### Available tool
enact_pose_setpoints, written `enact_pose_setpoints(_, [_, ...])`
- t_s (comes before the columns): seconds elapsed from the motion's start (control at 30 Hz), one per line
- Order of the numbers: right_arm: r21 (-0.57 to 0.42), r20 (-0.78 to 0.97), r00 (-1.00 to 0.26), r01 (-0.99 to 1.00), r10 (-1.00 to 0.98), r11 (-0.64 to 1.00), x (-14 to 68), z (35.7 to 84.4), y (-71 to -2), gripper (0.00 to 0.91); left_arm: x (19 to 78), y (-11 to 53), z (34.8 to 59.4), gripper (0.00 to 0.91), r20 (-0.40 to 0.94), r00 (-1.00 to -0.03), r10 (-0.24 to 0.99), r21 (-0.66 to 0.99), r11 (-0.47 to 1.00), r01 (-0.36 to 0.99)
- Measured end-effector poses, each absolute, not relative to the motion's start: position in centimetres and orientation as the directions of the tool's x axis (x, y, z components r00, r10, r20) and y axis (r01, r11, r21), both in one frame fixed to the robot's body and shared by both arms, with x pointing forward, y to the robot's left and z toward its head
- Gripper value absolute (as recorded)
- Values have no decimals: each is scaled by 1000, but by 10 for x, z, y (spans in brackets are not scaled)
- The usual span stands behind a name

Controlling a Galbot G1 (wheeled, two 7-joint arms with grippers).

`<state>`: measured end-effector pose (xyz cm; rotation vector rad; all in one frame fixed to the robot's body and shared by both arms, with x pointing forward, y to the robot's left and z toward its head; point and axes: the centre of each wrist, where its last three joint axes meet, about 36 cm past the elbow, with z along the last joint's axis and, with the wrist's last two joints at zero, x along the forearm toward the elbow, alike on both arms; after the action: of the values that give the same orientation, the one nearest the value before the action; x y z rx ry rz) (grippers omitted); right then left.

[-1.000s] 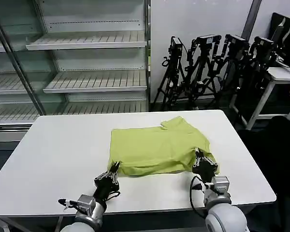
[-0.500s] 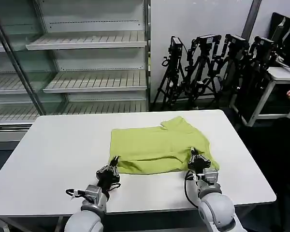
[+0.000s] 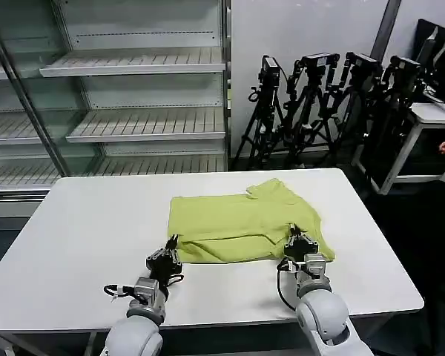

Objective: Fold and organize the clothes.

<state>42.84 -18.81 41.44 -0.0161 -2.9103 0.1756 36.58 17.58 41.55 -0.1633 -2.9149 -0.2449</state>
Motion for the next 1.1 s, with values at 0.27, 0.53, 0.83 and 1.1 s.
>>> enact_pose_setpoints(0.27, [-141,235,-972,-7,26,990,426,411,-192,907,369,172,415,907,219,-972,81,145,983,114])
enact_pose_setpoints(0.53, [-137,248,-968,-4,31,991,409,418,-199,907,360,174,416,907,232,-970,68,132,986,101])
enact_pose_setpoints(0.83, [-125,249,-966,37,67,991,382,439,-222,907,350,175,417,907,266,-962,58,116,989,91])
enact_pose_setpoints(1.1, [-104,311,-943,89,117,991,365,443,-239,907,352,174,418,907,301,-952,63,91,991,94])
